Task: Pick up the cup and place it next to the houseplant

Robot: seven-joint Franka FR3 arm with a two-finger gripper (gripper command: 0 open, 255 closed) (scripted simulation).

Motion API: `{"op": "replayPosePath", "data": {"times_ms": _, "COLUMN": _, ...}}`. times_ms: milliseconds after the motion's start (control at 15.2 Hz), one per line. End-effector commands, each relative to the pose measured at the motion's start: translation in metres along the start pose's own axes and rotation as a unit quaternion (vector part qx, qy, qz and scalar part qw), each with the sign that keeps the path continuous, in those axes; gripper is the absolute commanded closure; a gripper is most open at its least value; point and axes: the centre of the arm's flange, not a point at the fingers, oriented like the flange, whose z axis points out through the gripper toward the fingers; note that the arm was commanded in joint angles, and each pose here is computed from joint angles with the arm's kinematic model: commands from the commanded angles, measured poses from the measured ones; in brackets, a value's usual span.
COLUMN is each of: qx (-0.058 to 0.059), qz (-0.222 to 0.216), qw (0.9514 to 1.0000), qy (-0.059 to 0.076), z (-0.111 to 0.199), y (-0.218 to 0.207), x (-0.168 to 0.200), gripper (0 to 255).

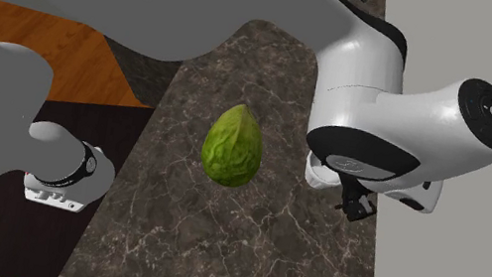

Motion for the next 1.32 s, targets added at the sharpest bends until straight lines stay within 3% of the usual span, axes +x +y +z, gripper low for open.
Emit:
{"op": "replayPosePath", "data": {"times_ms": 0, "qx": 0.0, "qz": 0.0, "qw": 1.0, "qy": 0.0, "z": 0.001, "y": 0.0, "x": 0.0, "gripper": 0}}
{"op": "replayPosePath", "data": {"times_ms": 264, "qx": 0.0, "qz": 0.0, "qw": 1.0, "qy": 0.0, "z": 0.001, "y": 0.0, "x": 0.0, "gripper": 0}}
{"op": "replayPosePath", "data": {"times_ms": 330, "qx": 0.0, "qz": 0.0, "qw": 1.0, "qy": 0.0, "z": 0.001, "y": 0.0, "x": 0.0, "gripper": 255}}
{"op": "replayPosePath", "data": {"times_ms": 924, "qx": 0.0, "qz": 0.0, "qw": 1.0, "qy": 0.0, "z": 0.001, "y": 0.0, "x": 0.0, "gripper": 255}}
{"op": "replayPosePath", "data": {"times_ms": 1254, "qx": 0.0, "qz": 0.0, "qw": 1.0, "qy": 0.0, "z": -0.025, "y": -0.003, "x": 0.0, "gripper": 255}}
